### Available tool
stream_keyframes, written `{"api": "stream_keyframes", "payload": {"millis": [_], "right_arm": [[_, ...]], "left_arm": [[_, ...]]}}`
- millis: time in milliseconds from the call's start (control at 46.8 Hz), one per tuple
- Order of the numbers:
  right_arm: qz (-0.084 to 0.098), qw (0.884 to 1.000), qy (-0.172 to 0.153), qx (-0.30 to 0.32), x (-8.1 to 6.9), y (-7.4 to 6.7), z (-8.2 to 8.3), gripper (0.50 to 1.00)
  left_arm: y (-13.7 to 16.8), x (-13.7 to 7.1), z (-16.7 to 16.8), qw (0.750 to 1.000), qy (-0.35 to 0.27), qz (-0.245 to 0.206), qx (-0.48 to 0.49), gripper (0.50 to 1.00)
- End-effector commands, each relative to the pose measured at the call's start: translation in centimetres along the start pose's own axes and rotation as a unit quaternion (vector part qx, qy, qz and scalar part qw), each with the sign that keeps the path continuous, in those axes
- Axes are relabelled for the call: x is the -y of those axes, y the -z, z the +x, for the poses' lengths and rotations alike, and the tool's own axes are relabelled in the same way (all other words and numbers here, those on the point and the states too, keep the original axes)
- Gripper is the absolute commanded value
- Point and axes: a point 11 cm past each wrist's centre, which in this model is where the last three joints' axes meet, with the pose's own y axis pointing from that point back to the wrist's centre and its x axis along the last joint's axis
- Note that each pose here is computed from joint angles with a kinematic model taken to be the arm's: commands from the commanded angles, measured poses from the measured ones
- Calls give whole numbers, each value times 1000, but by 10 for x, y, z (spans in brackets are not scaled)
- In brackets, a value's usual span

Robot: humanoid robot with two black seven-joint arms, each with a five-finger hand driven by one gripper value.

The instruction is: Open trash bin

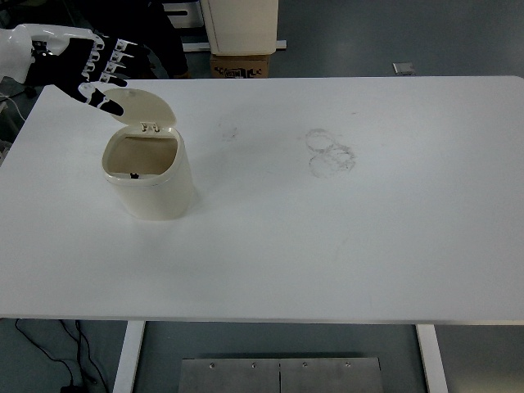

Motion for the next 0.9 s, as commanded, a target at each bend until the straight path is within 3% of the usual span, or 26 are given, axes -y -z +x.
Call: {"api": "stream_keyframes", "payload": {"millis": [0, 150, 427, 684, 876], "right_arm": [[0, 1000, 0, 0, 0, 0, 0, 991], [0, 1000, 0, 0, 0, 0, 0, 991], [0, 1000, 0, 0, 0, 0, 0, 991], [0, 1000, 0, 0, 0, 0, 0, 991], [0, 1000, 0, 0, 0, 0, 0, 991]], "left_arm": [[0, -2, 8, 999, -14, -17, -24, 1000], [7, -10, 28, 994, -49, -53, -77, 1000], [47, -27, 70, 971, -138, -102, -168, 1000], [95, -40, 90, 921, -208, -175, -278, 1000], [152, -31, 75, 886, -230, -185, -359, 1000]]}}
